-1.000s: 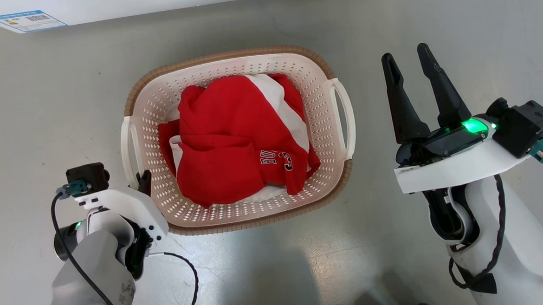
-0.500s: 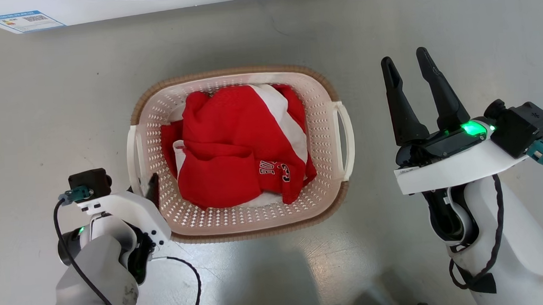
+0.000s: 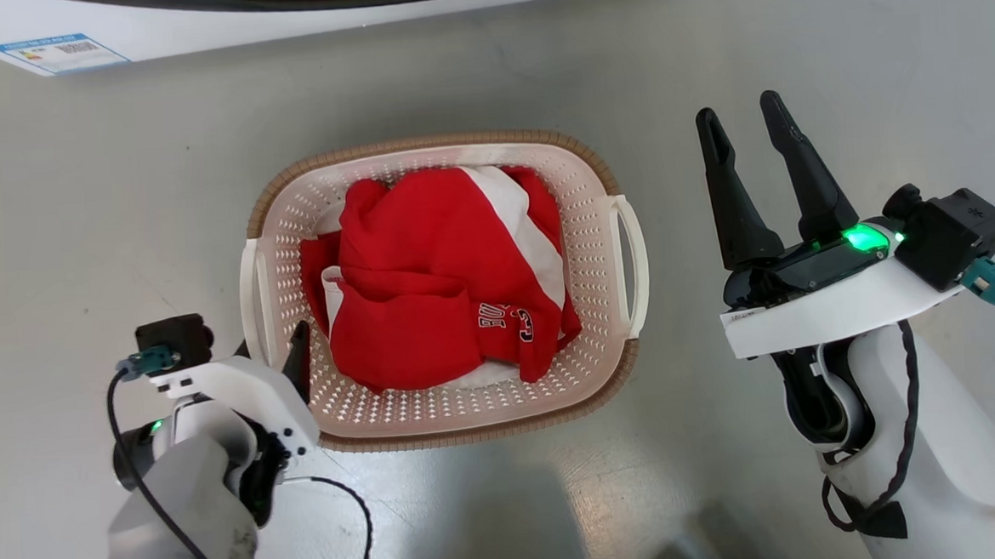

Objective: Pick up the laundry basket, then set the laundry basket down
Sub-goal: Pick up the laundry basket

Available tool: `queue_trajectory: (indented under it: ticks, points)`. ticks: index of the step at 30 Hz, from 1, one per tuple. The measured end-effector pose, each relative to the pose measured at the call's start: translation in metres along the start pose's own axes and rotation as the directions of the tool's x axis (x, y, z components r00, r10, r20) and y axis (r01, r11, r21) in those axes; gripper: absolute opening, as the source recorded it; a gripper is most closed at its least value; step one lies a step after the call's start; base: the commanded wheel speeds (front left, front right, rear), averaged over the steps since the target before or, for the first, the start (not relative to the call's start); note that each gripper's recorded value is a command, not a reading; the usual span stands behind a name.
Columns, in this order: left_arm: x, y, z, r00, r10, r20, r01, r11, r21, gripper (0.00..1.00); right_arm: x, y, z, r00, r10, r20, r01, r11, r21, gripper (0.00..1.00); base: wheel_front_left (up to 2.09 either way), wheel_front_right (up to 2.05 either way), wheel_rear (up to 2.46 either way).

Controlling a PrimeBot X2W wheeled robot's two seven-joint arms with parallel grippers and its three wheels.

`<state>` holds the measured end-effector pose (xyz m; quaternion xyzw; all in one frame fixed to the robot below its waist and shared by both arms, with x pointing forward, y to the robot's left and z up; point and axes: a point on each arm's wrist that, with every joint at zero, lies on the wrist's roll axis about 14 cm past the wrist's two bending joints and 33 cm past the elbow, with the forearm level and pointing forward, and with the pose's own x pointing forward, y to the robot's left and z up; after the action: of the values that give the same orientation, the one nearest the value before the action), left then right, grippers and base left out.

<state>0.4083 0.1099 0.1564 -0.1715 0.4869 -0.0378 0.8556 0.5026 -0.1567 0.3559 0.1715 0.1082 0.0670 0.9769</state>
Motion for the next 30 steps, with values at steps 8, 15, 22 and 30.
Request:
queue_trajectory:
  ticks: [8,15,22,30]
  points:
    - [-0.01,0.008,0.033,0.997,0.009,0.082,-0.011,1.0,0.024,1.0,-0.004,0.006,0.019,0.999,0.007,0.038,-0.007,1.0,-0.006,1.0,0.0,0.0,0.0]
    - [-0.027,-0.005,0.059,0.985,-0.034,0.168,0.026,0.999,0.048,1.0,-0.01,0.014,0.04,0.997,0.016,0.081,-0.016,1.0,0.0,1.0,0.0,0.0,0.0]
    - [-0.058,-0.022,0.111,0.94,-0.092,0.328,0.065,0.993,0.094,1.0,-0.027,0.024,0.062,0.992,0.024,0.124,-0.024,1.0,-0.002,1.0,0.0,0.0,0.0]
    - [-0.107,-0.04,0.142,0.872,-0.152,0.466,0.086,0.983,0.16,1.0,-0.053,0.025,0.092,0.982,0.002,0.19,-0.002,1.0,-0.001,1.0,0.0,0.0,0.0]
